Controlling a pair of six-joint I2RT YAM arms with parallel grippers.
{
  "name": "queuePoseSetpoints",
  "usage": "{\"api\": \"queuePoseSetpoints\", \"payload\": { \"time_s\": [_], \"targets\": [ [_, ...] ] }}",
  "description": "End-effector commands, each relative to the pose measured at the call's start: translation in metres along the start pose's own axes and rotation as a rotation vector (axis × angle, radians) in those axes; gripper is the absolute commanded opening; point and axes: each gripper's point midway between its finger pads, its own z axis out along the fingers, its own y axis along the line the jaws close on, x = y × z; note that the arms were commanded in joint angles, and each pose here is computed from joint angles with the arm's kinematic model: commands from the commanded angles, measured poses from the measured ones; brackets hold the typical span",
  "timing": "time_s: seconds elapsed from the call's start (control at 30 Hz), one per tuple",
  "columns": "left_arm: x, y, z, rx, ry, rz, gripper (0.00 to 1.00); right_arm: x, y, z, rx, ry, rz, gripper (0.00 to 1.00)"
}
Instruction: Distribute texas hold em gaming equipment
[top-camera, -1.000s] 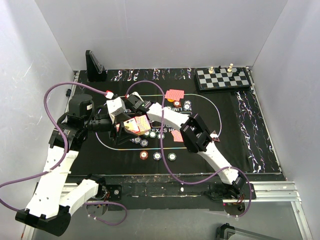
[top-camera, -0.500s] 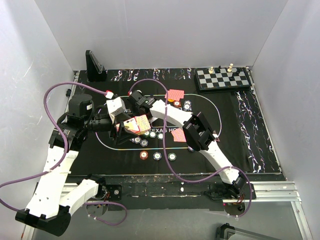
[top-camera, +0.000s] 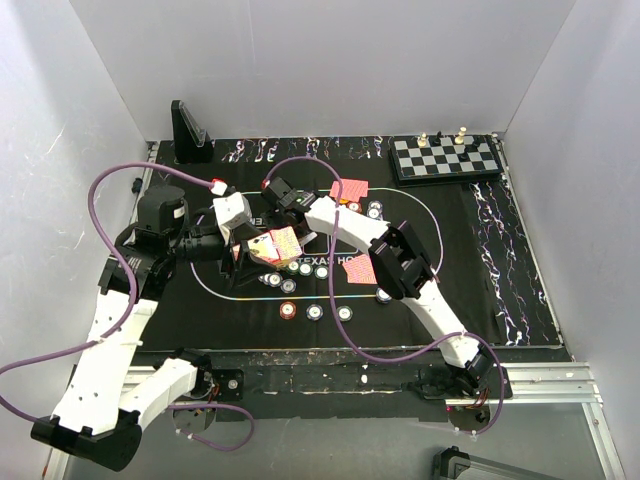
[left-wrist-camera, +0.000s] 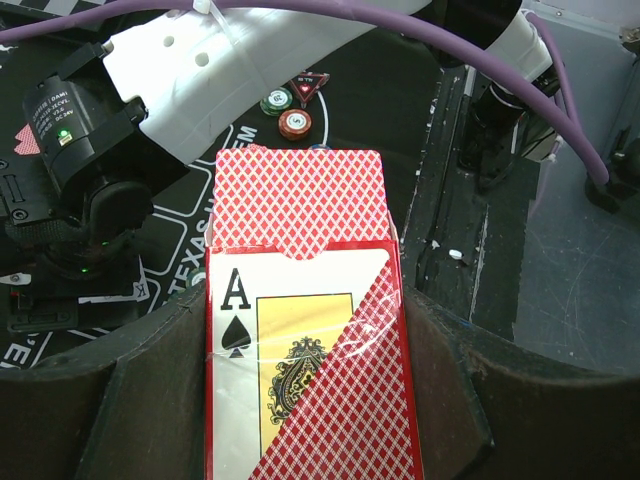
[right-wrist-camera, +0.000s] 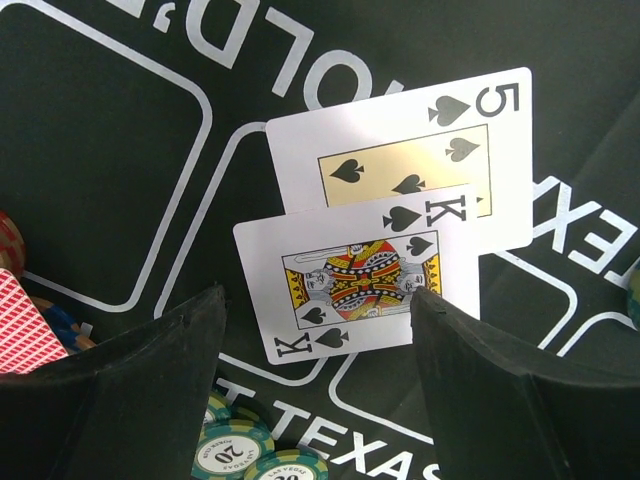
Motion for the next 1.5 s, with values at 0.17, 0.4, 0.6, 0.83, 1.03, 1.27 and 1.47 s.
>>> {"api": "queuePoseSetpoints", "payload": {
  "time_s": [0.17, 0.4, 0.6, 0.83, 1.03, 1.27, 1.47],
  "targets": [
    [-0.015, 0.006, 0.0, -0.019, -0.04, 0.046, 0.0, -0.007, -0.029, -0.005, 0.02, -0.005, 0.038, 0.79],
    [-0.012, 0.011, 0.003, -0.023, -0.033, 0.037, 0.0, -0.021, -0.038, -0.008, 0.023, -0.04, 0.047, 0.77],
    [-0.014, 0.01, 0.002, -0.024, -0.036, 0.042, 0.0, -0.033, -0.03, -0.03, -0.036, -0.072, 0.069, 0.77],
    [-0.015, 0.009, 0.002, -0.019, -0.042, 0.04, 0.0, -0.064, -0.019, -0.124, -0.174, -0.19, 0.117, 0.8],
    [-0.015, 0.009, 0.002, -0.022, -0.045, 0.041, 0.0, -0.081, -0.047, -0.213, -0.282, -0.25, 0.258, 0.86],
    [-0.008, 0.014, 0.007, -0.02, -0.034, 0.029, 0.0, -0.052, -0.058, -0.293, -0.592, -0.291, 0.447, 0.89],
    [-0.005, 0.021, 0.011, -0.025, -0.027, 0.035, 0.0, -0.028, -0.03, -0.353, -0.861, -0.308, 0.468, 0.9]
  ]
}}
